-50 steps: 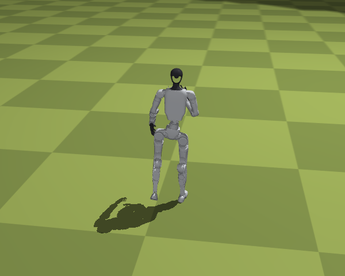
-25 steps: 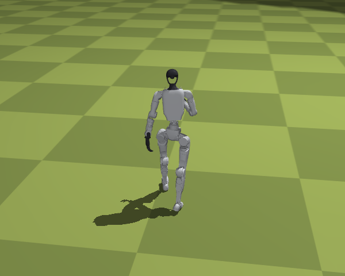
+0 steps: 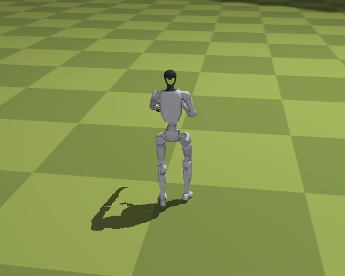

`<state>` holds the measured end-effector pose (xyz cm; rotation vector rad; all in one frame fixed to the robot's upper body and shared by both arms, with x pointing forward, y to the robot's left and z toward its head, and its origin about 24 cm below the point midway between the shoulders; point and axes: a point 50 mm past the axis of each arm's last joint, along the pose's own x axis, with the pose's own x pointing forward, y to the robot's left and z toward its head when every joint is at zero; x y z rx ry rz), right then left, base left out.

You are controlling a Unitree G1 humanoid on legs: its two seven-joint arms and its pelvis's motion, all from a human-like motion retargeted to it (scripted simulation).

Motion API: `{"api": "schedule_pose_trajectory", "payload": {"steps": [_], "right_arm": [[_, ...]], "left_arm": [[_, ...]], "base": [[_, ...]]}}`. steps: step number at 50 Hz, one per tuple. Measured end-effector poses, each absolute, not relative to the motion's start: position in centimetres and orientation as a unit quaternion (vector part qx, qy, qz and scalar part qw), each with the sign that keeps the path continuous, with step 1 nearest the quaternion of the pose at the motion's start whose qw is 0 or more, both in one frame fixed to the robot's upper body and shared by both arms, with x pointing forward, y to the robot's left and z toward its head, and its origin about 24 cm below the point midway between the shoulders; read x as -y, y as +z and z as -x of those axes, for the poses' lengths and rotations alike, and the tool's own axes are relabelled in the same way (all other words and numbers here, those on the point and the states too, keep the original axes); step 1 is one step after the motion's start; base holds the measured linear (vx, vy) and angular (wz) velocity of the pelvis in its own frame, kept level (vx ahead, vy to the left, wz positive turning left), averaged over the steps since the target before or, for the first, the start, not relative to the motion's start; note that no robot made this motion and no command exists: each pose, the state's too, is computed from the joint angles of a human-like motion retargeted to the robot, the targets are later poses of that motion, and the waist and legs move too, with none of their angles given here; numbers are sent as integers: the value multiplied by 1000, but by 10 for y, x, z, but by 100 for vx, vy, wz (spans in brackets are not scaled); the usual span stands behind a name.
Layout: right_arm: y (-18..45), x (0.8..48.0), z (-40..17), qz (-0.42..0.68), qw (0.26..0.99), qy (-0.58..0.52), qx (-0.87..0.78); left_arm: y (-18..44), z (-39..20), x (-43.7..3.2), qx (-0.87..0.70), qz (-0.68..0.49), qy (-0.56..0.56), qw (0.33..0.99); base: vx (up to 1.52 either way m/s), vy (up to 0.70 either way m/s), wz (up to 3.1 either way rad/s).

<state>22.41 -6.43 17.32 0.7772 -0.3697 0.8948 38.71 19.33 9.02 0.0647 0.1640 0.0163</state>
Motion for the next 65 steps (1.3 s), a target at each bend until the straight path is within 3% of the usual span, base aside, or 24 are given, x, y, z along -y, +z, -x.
{"api": "schedule_pose_trajectory", "payload": {"steps": [7,10,15,20,24,30,37,43,49,58,65], "right_arm": [[176,68,-225,-329,829,415,182],[174,68,-225,-316,831,419,182],[169,69,-225,-322,828,423,179],[164,66,-225,-354,822,410,174],[165,68,-228,-373,825,389,169],[172,69,-234,-359,835,376,181],[188,72,-239,-295,852,363,236],[195,73,-237,-255,857,363,262],[191,66,-233,-260,851,377,258],[172,60,-225,-284,844,400,218],[168,62,-226,-284,852,397,191]], "left_arm": [[146,-399,-159,23,-117,-64,991],[126,-391,-154,0,-150,-92,984],[37,-351,-170,-130,-176,-119,968],[-85,-246,-207,-357,-140,-79,920],[-150,-128,-234,-549,-60,29,833],[-166,17,-259,-713,21,163,682],[-155,73,-271,-716,61,220,660],[-156,62,-268,-693,75,202,688],[-159,2,-273,-657,34,129,742],[-129,-149,-284,-544,-126,31,829],[-54,-288,-248,-378,-201,0,904]], "base": [[55,-10,64],[57,-15,14],[61,-20,6],[59,-24,11],[49,-21,-7],[44,-13,-73],[43,-2,-78],[47,5,-2],[50,7,22],[49,12,36],[39,9,100]]}}
